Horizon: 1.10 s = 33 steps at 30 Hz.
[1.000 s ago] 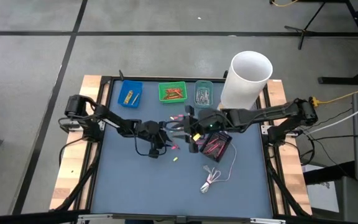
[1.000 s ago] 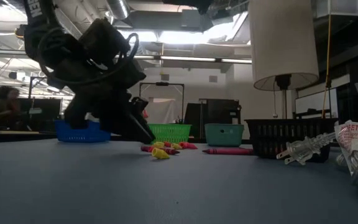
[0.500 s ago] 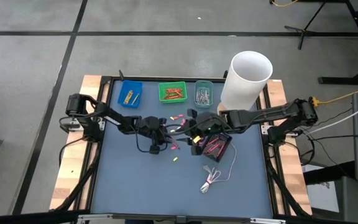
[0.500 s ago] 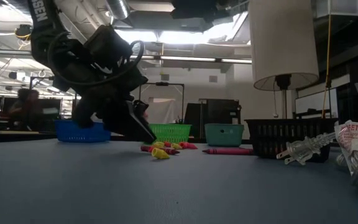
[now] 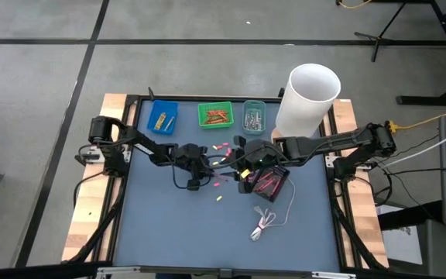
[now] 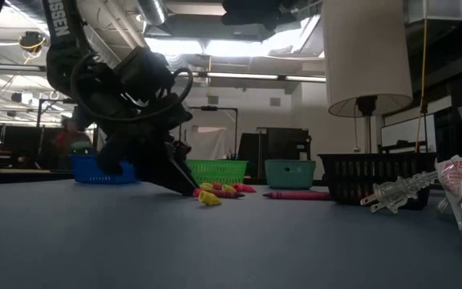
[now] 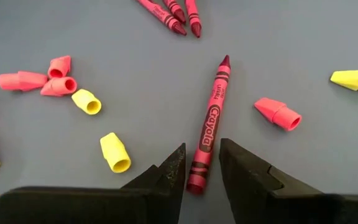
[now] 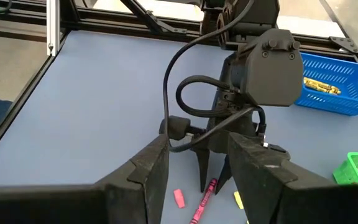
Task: Sort crayons
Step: Put the red crayon into the black bin
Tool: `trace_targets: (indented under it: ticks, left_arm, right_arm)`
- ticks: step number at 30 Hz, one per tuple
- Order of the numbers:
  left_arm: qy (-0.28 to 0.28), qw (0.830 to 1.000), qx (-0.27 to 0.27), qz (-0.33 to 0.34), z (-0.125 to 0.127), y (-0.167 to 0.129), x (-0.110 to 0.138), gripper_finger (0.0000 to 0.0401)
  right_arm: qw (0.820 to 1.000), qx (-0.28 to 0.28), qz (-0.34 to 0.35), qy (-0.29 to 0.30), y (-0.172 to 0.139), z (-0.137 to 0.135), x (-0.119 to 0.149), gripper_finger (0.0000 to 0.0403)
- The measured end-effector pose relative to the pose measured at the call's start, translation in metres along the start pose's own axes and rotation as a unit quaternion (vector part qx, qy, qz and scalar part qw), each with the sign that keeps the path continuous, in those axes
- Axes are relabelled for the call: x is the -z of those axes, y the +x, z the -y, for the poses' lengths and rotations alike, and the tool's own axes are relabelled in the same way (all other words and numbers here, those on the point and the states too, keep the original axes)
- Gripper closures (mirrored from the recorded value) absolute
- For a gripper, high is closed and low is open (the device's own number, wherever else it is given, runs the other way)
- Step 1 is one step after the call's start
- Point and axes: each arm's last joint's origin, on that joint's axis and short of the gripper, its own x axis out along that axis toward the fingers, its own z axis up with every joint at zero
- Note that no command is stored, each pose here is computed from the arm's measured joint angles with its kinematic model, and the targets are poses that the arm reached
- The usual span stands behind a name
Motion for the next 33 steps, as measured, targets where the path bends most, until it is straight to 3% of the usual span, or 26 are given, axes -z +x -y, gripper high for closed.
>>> trace_targets:
  ticks: [9,18,25,33]
  left_arm:
    - [-0.019,1.0,0.001,-0.008,0.0,0.0,0.002,0.0333]
    - [-0.021,1.0,0.0,0.003,0.0,0.0,0.001,0.039]
    - [-0.036,0.998,-0.004,0.042,0.002,0.002,-0.008,0.0396]
    - [-0.014,0.996,0.012,0.085,0.012,0.009,-0.037,0.0395]
  right_arm:
    - [1.0,-0.001,-0.018,-0.001,0.0,0.0,0.003,0.024]
    - [0.989,0.001,-0.138,0.05,-0.004,-0.001,0.026,0.024]
    - [0.979,0.03,-0.189,0.075,-0.007,-0.009,0.036,0.024]
    - [0.971,0.074,-0.217,0.064,-0.012,-0.028,0.042,0.024]
